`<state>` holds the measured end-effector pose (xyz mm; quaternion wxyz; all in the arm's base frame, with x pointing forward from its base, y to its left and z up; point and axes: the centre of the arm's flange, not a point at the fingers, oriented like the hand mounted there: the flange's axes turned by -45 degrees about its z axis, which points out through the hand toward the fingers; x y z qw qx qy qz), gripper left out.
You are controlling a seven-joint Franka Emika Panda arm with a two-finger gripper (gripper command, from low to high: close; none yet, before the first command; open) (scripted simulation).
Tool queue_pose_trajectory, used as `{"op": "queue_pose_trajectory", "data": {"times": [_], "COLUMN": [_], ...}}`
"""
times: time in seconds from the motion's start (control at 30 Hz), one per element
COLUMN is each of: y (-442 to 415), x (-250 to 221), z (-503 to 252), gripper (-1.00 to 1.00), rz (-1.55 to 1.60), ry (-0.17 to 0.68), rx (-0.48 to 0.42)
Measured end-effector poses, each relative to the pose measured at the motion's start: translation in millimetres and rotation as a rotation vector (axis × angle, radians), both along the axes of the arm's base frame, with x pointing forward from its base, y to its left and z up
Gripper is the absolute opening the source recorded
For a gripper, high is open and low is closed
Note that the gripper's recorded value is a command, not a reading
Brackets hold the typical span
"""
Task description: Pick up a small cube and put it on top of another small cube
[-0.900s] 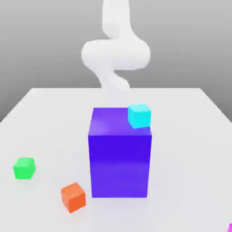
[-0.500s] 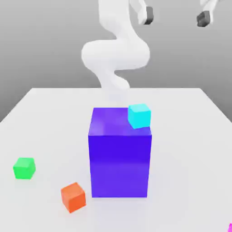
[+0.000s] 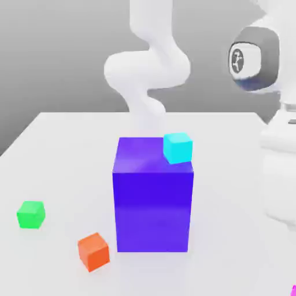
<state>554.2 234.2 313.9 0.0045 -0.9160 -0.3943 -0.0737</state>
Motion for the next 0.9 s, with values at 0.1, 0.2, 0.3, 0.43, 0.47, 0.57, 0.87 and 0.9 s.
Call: {"op": "queue_pose_trajectory", "data": {"times": [0.1, 0.2, 0.3, 0.43, 0.47, 0.57, 0.87, 0.9], "y": [24, 44, 50, 50, 50, 50, -59, -84], "x": [-6, -16, -19, -20, -20, -20, -2, -1], "z": [-54, -108, -158, -183, -183, -187, -108, -104], "gripper": [0.00, 0.00, 0.00, -1.00, -1.00, -1.00, -1.00, -1.00], "rz": [0.083, 0.163, 0.185, 0.187, 0.187, 0.187, -0.046, -0.100], "ry": [0.056, 0.109, 0.123, 0.125, 0.125, 0.126, 0.116, 0.114], "rx": [-0.035, -0.069, -0.077, -0.078, -0.078, -0.078, -0.104, -0.108]}}
